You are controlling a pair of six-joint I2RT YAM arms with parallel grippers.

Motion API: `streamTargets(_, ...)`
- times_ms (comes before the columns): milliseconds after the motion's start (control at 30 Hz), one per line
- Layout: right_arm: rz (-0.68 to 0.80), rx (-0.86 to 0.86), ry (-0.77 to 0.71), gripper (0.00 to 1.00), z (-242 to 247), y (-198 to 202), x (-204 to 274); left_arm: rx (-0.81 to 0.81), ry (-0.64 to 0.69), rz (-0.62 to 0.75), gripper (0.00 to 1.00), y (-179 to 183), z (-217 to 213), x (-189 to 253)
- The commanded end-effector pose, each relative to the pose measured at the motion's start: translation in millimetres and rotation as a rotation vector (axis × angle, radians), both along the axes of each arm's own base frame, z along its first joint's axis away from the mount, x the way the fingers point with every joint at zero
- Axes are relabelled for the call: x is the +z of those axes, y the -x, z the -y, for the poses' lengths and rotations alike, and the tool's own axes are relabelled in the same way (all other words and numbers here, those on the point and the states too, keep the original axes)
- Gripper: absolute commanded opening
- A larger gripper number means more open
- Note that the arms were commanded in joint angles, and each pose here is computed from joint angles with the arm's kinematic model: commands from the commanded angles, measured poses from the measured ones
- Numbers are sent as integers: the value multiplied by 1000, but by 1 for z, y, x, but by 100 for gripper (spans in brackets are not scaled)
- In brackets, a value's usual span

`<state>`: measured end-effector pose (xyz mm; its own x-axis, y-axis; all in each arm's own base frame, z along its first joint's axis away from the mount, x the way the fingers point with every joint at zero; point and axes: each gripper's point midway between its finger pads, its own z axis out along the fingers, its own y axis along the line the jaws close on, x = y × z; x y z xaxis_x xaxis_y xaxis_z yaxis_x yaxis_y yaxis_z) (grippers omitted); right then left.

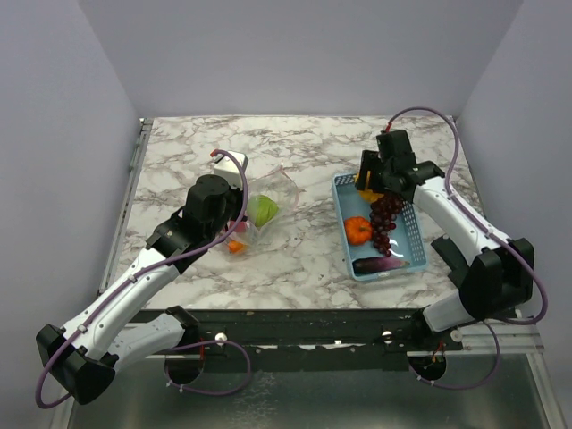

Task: Place the food in the zip-top bag and seal the zipper
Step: Pick up the fake vegetable from the bin.

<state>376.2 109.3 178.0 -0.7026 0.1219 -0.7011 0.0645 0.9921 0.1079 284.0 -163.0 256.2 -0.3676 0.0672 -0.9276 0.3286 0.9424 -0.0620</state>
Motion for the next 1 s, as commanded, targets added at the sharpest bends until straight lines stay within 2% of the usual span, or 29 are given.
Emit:
streamTargets(0,-147,49,24,37,0,18,-38,19,-9,7,0,-2,-4,-1)
streamTargets(333,-204,-15,3,36,4,32,-87,16,-9,6,0,-1,-4,-1)
streamTargets(567,-164,-53,-44,36,4,41,-107,16,-10,5,0,-1,-4,-2)
streamTargets(967,-146,-49,-33,35,8,45,-85,15,-13,-2,0,-2,-3,-3)
